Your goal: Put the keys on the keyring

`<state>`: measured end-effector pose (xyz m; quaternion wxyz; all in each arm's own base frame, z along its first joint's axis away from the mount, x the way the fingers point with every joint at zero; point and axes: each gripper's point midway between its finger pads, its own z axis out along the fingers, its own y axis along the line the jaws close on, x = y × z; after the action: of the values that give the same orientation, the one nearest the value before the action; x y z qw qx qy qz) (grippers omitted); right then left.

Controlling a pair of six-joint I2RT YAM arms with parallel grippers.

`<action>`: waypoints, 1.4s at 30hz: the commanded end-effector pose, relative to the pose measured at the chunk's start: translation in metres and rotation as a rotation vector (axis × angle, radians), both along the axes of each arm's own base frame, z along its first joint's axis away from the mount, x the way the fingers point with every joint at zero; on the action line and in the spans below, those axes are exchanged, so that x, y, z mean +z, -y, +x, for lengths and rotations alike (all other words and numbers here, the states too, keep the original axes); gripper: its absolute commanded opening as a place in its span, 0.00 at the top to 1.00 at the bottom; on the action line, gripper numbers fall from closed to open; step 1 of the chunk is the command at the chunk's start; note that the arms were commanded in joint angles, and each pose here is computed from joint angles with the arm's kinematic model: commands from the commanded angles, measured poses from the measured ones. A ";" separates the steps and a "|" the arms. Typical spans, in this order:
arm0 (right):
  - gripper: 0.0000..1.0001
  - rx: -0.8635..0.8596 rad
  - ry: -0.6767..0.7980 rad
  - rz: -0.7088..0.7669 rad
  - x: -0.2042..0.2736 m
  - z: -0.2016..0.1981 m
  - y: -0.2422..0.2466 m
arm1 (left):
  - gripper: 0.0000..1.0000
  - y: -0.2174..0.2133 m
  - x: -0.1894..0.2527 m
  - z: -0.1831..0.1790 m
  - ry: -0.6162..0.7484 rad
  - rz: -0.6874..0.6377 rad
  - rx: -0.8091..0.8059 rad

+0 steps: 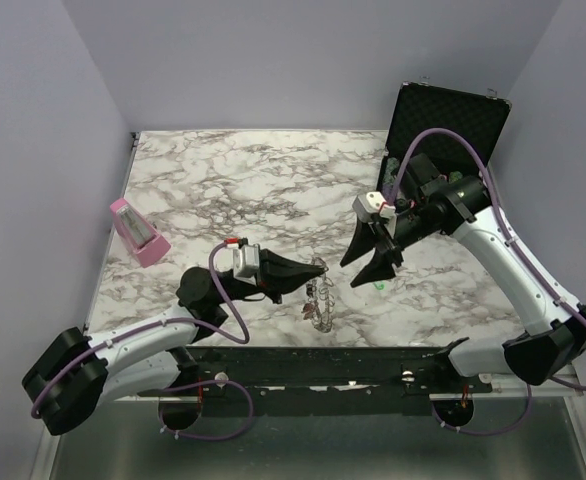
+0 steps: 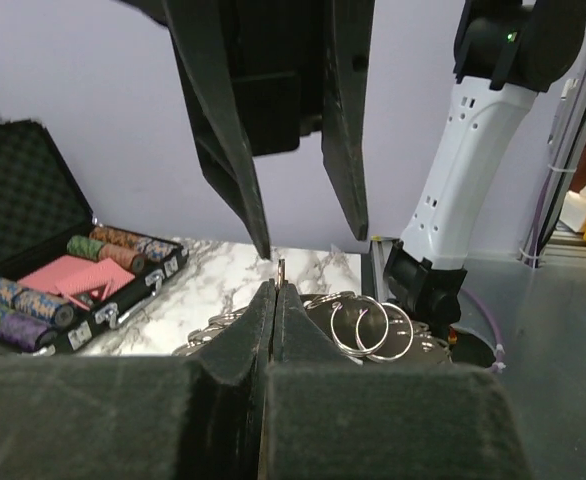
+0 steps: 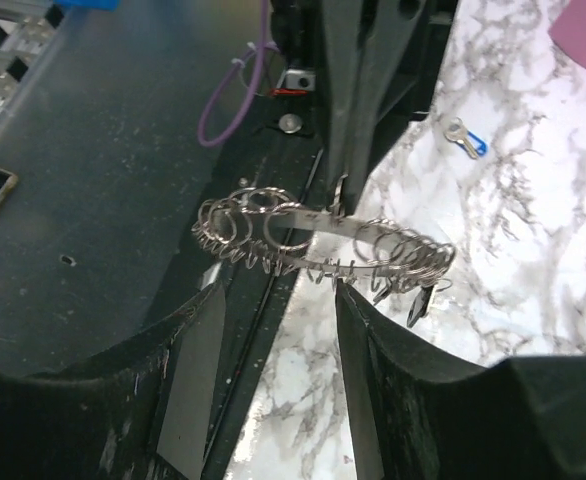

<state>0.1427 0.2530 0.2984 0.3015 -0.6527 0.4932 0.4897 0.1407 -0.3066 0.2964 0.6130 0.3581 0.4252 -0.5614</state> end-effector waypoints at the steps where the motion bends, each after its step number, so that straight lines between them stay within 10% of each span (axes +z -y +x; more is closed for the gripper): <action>1: 0.45 0.043 -0.010 0.098 0.006 -0.013 -0.002 | 1.00 -0.009 0.038 -0.018 0.138 -0.090 -0.035; 15: 0.66 0.114 -0.009 0.186 0.016 -0.028 -0.002 | 1.00 -0.006 0.018 -0.028 0.206 0.122 -0.073; 26: 0.53 0.127 0.048 0.198 0.009 -0.039 0.005 | 1.00 -0.014 0.016 -0.036 0.462 0.271 -0.069; 42: 0.36 0.146 0.049 0.256 0.011 -0.055 0.010 | 1.00 -0.016 0.034 -0.065 0.413 0.122 -0.193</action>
<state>0.1058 0.2488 0.3022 0.3705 -0.6740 0.3684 0.5222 0.0880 -0.2928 0.3101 0.5961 0.5488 0.3295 -0.4848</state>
